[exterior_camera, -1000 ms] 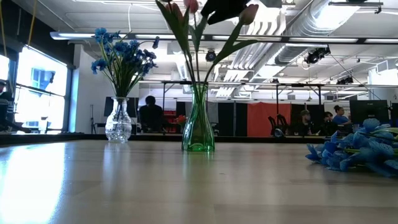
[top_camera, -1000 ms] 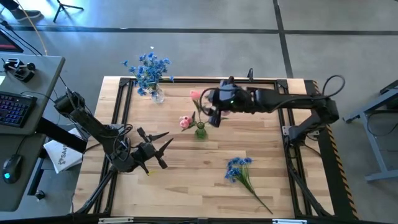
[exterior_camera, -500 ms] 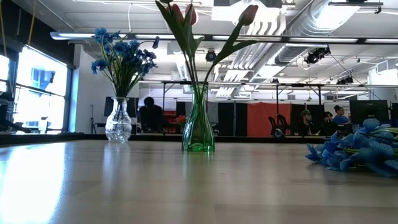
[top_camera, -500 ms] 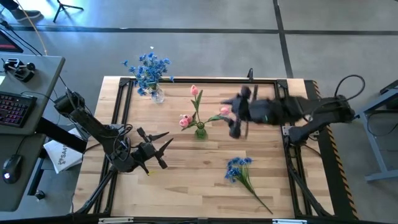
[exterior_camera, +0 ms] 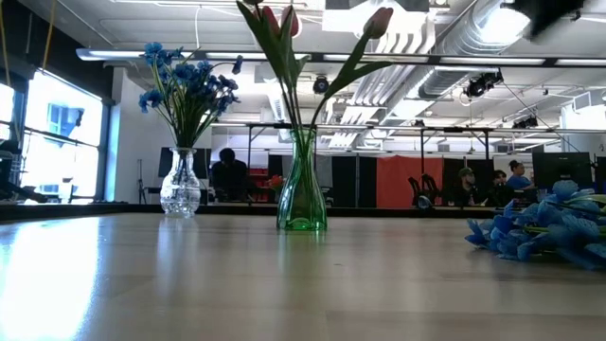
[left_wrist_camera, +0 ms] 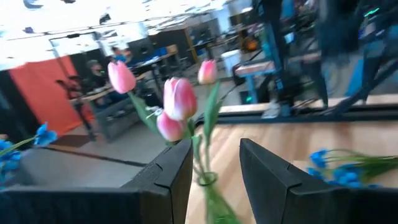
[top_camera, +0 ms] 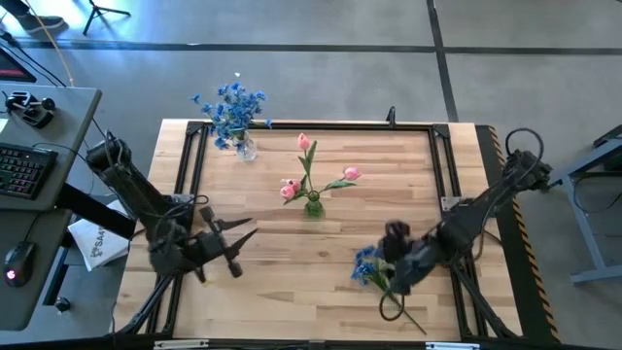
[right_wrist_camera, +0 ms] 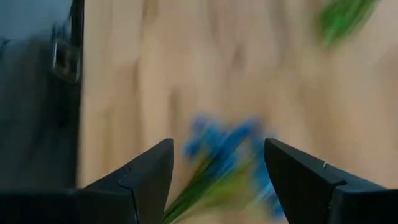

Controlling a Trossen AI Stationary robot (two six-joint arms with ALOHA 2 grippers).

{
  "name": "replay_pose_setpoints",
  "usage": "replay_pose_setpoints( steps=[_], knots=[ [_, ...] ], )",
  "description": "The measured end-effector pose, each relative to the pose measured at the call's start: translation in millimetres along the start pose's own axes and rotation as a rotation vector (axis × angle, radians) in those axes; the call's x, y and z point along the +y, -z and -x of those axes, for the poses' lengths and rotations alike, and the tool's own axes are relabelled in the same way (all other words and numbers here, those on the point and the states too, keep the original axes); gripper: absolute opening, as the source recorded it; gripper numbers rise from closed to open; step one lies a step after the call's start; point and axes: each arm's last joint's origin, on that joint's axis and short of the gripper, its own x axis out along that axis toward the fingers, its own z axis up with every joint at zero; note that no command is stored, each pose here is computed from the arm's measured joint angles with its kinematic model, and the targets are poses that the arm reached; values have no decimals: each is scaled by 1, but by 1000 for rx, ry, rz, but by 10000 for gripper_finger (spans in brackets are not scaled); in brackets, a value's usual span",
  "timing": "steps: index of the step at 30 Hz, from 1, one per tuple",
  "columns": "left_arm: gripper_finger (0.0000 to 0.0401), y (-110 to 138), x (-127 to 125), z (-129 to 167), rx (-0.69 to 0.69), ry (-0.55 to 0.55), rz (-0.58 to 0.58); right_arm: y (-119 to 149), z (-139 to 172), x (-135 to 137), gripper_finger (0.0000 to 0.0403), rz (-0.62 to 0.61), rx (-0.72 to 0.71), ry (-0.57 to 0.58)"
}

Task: Sort flowers into vase by color
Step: Put the blue flowers into the transparent vase

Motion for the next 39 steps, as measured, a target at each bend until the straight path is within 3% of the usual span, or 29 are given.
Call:
replay_pose_setpoints(
  steps=[6,10,14,20,27,31,37,39],
  knots=[
    [122,-8,7,15,-19,63,118,64,-37,6,247,-428,283,-83],
    [122,-8,6,20,-21,85,151,96,-55,9,247,-544,332,-122],
    [122,-8,5,21,-21,90,172,113,-70,21,247,-500,342,-166],
    [122,-8,5,21,-21,89,172,119,-92,44,247,-358,384,-81],
    [122,-7,5,20,-20,88,145,118,-112,59,238,-286,443,36],
    [122,-5,5,20,-18,87,115,118,-112,60,183,-272,451,85],
    [122,-1,4,20,-12,88,99,124,-113,51,37,-262,467,126],
    [122,0,4,20,-10,88,97,126,-114,49,13,-256,471,133]
  ],
)
